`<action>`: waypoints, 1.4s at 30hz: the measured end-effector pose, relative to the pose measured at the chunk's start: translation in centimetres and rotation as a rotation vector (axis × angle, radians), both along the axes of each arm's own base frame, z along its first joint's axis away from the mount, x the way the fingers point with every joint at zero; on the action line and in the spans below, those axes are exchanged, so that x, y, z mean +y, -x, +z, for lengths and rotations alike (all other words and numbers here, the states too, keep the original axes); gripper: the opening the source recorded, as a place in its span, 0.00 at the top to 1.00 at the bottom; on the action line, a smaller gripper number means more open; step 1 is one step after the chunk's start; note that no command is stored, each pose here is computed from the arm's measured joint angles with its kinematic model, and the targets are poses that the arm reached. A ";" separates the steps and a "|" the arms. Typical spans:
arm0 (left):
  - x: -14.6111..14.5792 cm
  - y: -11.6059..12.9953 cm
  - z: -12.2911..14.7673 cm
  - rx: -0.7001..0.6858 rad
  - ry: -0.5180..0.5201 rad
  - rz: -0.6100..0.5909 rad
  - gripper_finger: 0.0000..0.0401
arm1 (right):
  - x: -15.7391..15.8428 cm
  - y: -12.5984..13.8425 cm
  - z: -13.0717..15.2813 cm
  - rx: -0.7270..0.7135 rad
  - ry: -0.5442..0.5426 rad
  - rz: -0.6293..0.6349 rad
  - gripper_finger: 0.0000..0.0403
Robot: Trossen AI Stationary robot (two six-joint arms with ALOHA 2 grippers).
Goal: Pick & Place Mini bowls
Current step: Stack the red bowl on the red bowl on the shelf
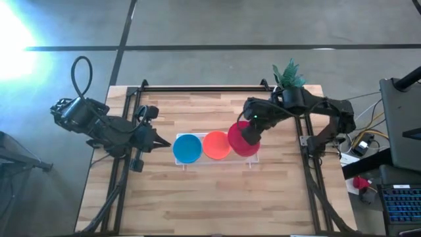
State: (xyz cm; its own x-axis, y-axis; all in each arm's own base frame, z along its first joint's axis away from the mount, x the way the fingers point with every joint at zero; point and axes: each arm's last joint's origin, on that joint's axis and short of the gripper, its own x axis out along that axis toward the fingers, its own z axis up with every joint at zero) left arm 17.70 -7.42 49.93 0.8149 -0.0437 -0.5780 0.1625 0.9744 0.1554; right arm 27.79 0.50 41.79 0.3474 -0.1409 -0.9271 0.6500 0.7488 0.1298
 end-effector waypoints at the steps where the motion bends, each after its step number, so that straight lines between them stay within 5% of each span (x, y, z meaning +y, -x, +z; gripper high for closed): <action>1: 0.0 0.0 0.0 0.000 0.000 0.000 1.00 | -0.2 -0.1 -0.4 0.018 -0.009 0.003 0.98; 13: 0.0 0.0 0.0 0.000 -0.003 -0.002 1.00 | -0.5 0.4 -4.5 0.189 -0.015 0.010 0.98; 26: 0.0 0.0 0.0 -0.001 -0.011 -0.007 1.00 | -0.5 0.2 -4.6 0.179 -0.010 0.039 0.98; 42: 0.0 0.0 0.0 0.000 -0.011 -0.006 1.00 | -0.3 -0.5 -2.3 0.022 0.000 0.196 0.68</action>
State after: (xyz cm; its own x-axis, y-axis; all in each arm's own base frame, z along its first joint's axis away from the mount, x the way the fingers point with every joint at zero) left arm 17.69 -7.40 49.93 0.8149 -0.0421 -0.5781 0.1684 0.9715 0.1666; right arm 28.29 0.19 39.48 0.3479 -0.0721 -0.9348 0.4940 0.8615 0.1174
